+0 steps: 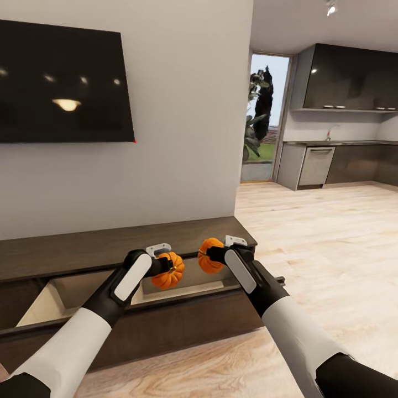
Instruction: Place each of the two pumpkins and all three candles from the living room inside a cabinet in the living room (use any cabinet), then make sure every cabinet is closed, and position the cauldron so it is next to a table in the living room.
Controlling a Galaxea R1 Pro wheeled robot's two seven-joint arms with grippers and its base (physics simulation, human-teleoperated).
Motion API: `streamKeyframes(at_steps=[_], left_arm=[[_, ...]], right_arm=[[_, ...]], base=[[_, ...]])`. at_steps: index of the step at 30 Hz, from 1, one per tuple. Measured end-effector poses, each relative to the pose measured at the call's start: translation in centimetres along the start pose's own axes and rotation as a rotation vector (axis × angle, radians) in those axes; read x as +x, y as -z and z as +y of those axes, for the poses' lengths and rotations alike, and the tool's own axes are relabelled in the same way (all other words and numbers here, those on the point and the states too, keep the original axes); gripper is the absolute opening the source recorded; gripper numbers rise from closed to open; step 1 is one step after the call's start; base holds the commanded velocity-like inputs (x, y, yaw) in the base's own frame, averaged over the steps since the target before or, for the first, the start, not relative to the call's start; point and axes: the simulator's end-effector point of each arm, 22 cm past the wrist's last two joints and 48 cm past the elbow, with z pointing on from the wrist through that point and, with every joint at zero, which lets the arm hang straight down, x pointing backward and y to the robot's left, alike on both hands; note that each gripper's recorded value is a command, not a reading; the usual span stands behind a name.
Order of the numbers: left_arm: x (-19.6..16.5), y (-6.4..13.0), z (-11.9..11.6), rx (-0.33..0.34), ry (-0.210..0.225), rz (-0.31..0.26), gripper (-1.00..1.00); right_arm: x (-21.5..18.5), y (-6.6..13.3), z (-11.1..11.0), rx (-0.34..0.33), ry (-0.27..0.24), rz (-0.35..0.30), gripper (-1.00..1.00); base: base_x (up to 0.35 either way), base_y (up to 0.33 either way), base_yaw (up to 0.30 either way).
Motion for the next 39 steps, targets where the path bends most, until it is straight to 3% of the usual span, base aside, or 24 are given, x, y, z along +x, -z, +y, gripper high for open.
streamKeyframes(at_steps=[4, 16, 21, 25, 39], left_arm=[[-0.5, 0.0, -0.1, 0.001, 0.019, -0.023, -1.0], [0.1, -0.6, 0.5, -0.015, 0.023, -0.012, -1.0], [0.3, -0.6, 0.3, -0.015, 0.015, -0.011, -1.0], [0.4, -0.7, 0.3, -0.018, 0.008, -0.01, -1.0], [1.3, -1.4, 1.2, -0.043, 0.016, 0.008, -1.0]], right_arm=[[-0.4, -0.1, 0.0, 0.0, -0.015, -0.024, -1.0], [-0.1, -0.1, 0.7, -0.002, 0.019, -0.031, -1.0], [0.9, -0.5, 0.2, 0.01, 0.023, -0.003, -1.0], [3.3, -1.7, -1.5, 0.052, 0.03, 0.054, -1.0], [3.8, -1.9, -1.8, 0.059, 0.029, 0.065, -1.0]], base=[[0.077, 0.0, 0.0], [0.104, 0.0, 0.0], [0.009, 0.0, 0.0], [0.001, 0.0, 0.0], [0.061, -0.007, 0.0]])
